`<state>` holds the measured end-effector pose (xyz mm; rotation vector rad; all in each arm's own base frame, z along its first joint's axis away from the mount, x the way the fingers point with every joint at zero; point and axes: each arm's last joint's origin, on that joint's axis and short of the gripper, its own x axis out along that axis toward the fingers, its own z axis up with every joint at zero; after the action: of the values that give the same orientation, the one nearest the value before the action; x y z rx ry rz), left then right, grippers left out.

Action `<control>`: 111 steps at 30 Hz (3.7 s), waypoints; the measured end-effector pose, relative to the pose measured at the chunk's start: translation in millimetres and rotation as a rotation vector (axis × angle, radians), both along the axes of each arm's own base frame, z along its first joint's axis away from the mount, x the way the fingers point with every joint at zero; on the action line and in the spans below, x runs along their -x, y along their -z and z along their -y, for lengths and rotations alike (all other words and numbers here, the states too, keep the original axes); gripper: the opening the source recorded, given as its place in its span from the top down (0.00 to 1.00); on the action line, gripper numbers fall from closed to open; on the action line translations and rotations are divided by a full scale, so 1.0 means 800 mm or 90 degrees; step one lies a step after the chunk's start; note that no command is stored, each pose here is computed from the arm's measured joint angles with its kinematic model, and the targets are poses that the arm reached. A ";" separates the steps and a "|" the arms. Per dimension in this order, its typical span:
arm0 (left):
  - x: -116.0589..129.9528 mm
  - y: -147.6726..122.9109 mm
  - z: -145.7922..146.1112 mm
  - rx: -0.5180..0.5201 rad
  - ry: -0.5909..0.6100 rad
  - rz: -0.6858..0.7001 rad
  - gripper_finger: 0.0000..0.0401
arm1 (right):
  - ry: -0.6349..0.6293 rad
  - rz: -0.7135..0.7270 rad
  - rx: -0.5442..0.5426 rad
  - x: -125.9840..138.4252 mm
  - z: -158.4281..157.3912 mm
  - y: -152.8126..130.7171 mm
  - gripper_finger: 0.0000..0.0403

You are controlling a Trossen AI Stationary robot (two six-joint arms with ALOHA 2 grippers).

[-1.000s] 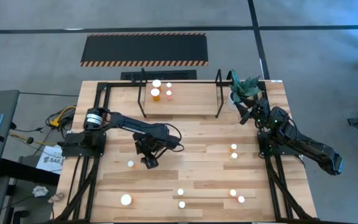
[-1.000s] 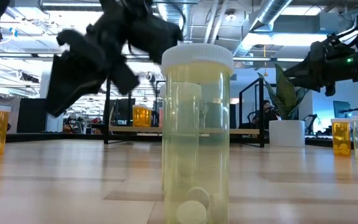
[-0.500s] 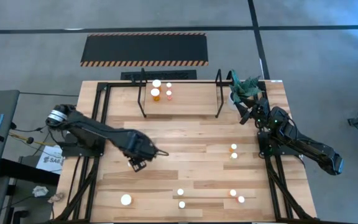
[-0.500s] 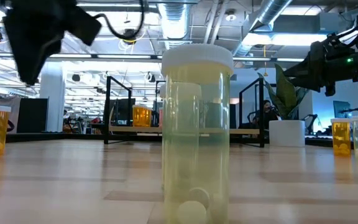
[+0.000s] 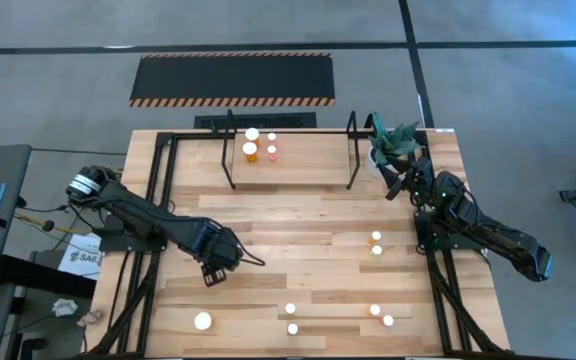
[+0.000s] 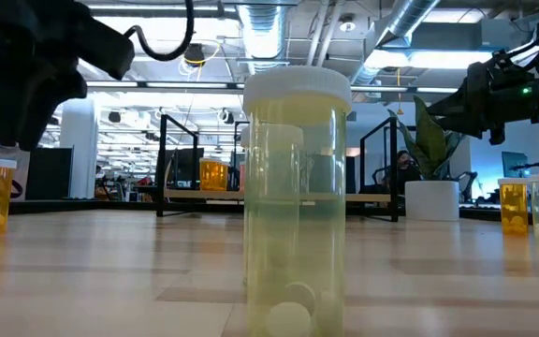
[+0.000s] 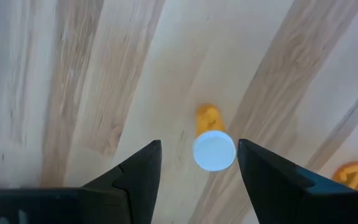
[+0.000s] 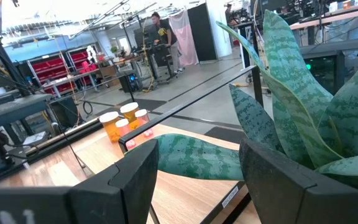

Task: Pick and place medicine bottles onto shelf by color
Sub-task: Put the top left small orange pill bottle on the shelf

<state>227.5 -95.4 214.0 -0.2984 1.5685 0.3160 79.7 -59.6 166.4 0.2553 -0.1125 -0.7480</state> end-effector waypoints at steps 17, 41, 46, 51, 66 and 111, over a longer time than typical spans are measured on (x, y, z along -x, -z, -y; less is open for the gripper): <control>0.011 0.016 0.021 -0.012 0.121 0.018 0.50 | 0.000 0.000 0.000 0.000 0.000 0.000 0.38; 0.016 0.045 0.009 -0.019 0.153 0.024 0.75 | 0.000 0.000 0.000 0.000 0.000 0.000 0.38; 0.008 0.045 -0.002 0.013 0.157 0.026 0.76 | 0.000 0.000 0.000 0.000 0.000 0.000 0.38; -0.006 0.036 -0.016 0.033 0.173 0.047 0.75 | 0.000 0.000 0.000 0.000 0.000 0.000 0.38; -0.053 -0.018 -0.096 0.025 0.158 0.140 0.75 | 0.000 0.000 0.000 0.000 0.000 0.000 0.38; -0.266 -0.054 -0.311 -0.101 0.297 0.075 0.75 | 0.000 0.000 0.000 0.000 0.000 0.000 0.38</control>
<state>440.1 153.4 257.3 0.1703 1.4390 0.0555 79.8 -59.6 166.3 0.2554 -0.1122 -0.7477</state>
